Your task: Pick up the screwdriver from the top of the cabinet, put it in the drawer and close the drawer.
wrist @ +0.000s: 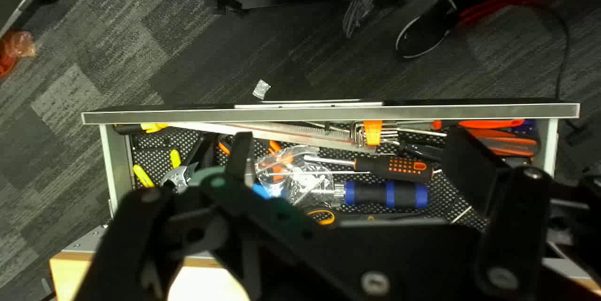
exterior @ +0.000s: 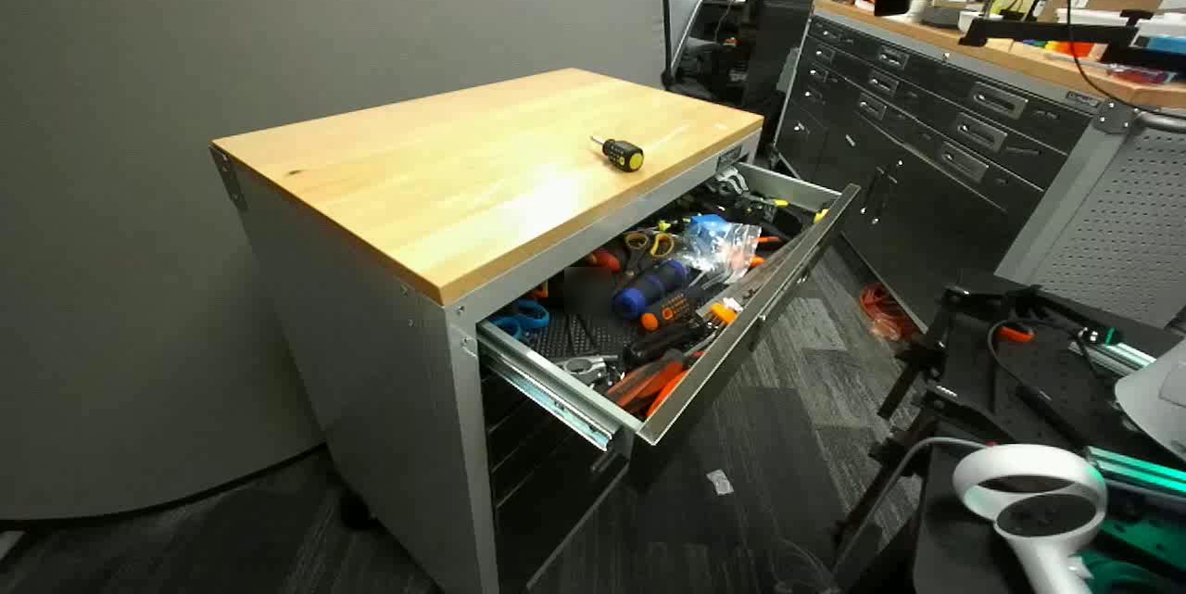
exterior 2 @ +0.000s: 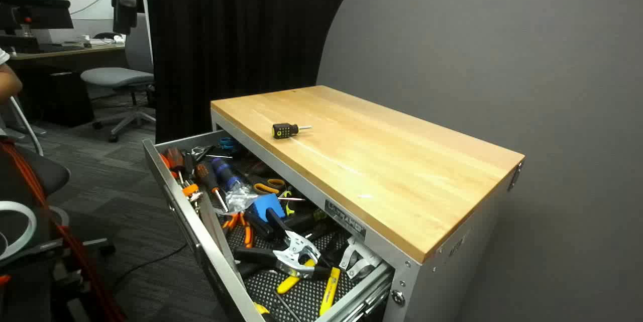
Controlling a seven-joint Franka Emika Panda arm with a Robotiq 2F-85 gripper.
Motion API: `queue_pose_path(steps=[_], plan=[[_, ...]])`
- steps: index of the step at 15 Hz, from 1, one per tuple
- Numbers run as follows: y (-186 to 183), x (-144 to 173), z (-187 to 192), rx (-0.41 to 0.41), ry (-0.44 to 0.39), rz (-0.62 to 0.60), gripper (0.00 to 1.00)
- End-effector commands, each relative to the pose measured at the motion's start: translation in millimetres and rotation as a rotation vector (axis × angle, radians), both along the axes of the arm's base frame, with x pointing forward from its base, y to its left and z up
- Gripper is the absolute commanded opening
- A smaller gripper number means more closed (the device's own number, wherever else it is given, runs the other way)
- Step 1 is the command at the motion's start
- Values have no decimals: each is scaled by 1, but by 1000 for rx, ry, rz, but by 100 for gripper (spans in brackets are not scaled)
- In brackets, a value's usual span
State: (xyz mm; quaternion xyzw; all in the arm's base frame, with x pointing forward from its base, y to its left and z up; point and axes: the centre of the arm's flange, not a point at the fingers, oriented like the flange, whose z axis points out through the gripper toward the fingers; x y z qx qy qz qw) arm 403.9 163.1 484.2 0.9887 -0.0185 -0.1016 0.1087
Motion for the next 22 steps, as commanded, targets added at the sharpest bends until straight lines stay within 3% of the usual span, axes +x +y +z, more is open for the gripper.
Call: queue_pose_path(steps=[1,14,15,22], plan=[[0,0,1,1,-3,0,100],[1,1,5,4,-11,1,100],[5,15,-2,6,-50,-22,100],[26,132,-58,26,-116,-34,100]])
